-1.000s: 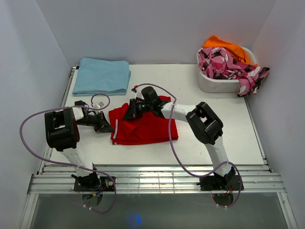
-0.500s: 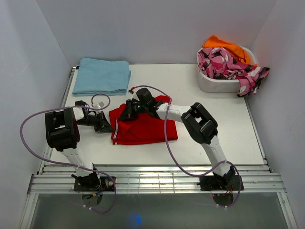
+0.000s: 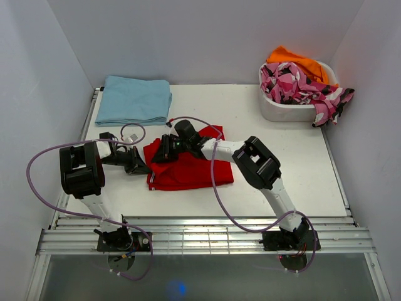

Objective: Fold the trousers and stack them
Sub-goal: Fold the trousers

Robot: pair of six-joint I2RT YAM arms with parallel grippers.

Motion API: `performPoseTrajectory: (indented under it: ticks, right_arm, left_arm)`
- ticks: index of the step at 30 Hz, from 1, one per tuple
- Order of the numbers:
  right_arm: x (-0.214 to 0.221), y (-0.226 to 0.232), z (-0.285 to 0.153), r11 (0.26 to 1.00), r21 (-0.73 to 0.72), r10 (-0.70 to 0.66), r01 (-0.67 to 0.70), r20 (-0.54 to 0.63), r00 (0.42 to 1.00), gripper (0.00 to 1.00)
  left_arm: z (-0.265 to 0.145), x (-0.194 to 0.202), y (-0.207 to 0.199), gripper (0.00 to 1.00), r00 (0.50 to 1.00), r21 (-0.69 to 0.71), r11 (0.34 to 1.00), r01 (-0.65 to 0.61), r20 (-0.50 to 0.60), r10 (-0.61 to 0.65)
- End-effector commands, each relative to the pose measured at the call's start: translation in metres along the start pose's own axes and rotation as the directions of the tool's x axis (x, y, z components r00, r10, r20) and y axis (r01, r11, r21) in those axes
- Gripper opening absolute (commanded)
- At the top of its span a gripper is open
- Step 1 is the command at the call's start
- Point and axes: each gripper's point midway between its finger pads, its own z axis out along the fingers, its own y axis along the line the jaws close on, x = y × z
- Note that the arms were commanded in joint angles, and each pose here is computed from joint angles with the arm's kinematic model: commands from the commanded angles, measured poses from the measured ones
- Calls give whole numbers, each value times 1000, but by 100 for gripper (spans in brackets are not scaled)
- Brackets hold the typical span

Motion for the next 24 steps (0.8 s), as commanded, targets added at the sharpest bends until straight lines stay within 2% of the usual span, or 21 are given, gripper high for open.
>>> performPoseTrajectory:
  ticks: [1,2,4,6,8,9,11,12,13,15,16,17,19,21,22,23,24]
  right_arm:
    - [-6,45,6,988,-132,-77,80,28,997,24]
    - [-7,49,5,985,-145,-85,89,32,996,24]
    - [-9,64,0,974,-189,-123,128,40,992,35]
    - [-10,78,-4,957,-235,-165,171,49,985,50]
    - [-8,91,-13,940,-266,-208,213,44,977,56]
    - [-3,97,-17,928,-292,-235,232,26,972,62]
    - [-3,108,-30,896,-327,-305,300,37,952,66]
    - [-2,112,-36,884,-342,-328,319,34,944,71]
    - [1,121,-48,853,-377,-379,362,29,925,72]
    - [-2,113,-67,840,-382,-407,384,24,913,74]
    - [-3,122,-85,818,-402,-438,412,30,899,75]
    - [-15,108,-100,810,-381,-465,446,46,884,76]
    - [-13,101,-129,793,-386,-501,472,28,865,77]
    - [-17,64,-153,814,-321,-512,483,-7,859,77]
    - [-18,62,-168,806,-302,-534,509,0,846,77]
    - [-24,46,-181,818,-259,-531,513,2,848,78]
    - [-15,30,-189,826,-232,-534,513,-33,845,76]
  left_arm:
    - [4,2,-3,0,999,-18,998,-52,-3,52]
    - [0,-1,-3,0,998,-26,998,-63,12,64]
    - [-6,-7,-4,1,997,-32,997,-68,37,69]
    - [-17,-16,-5,10,995,-39,997,-64,77,67]
    - [-30,-27,-2,15,991,-65,996,-63,112,70]
    - [-35,-30,-1,19,990,-73,995,-63,121,72]
    - [-51,-39,0,26,986,-87,995,-50,151,63]
    - [-58,-41,4,35,984,-117,992,-56,161,75]
    - [-64,-39,5,39,986,-130,991,-42,153,62]
    - [-87,-50,12,46,977,-192,980,-54,192,92]
    - [-95,-50,11,58,977,-202,978,-48,196,89]
    - [-111,-59,13,63,966,-221,973,-59,233,112]
    - [-127,-62,-3,80,948,-200,967,-158,243,205]
    - [-138,-66,-34,82,911,-118,948,-295,263,317]
    - [-139,-58,-62,83,892,-2,930,-369,282,354]
    - [-137,-56,-76,77,887,42,920,-389,287,362]
    - [-133,-50,-88,65,888,91,911,-402,282,363]
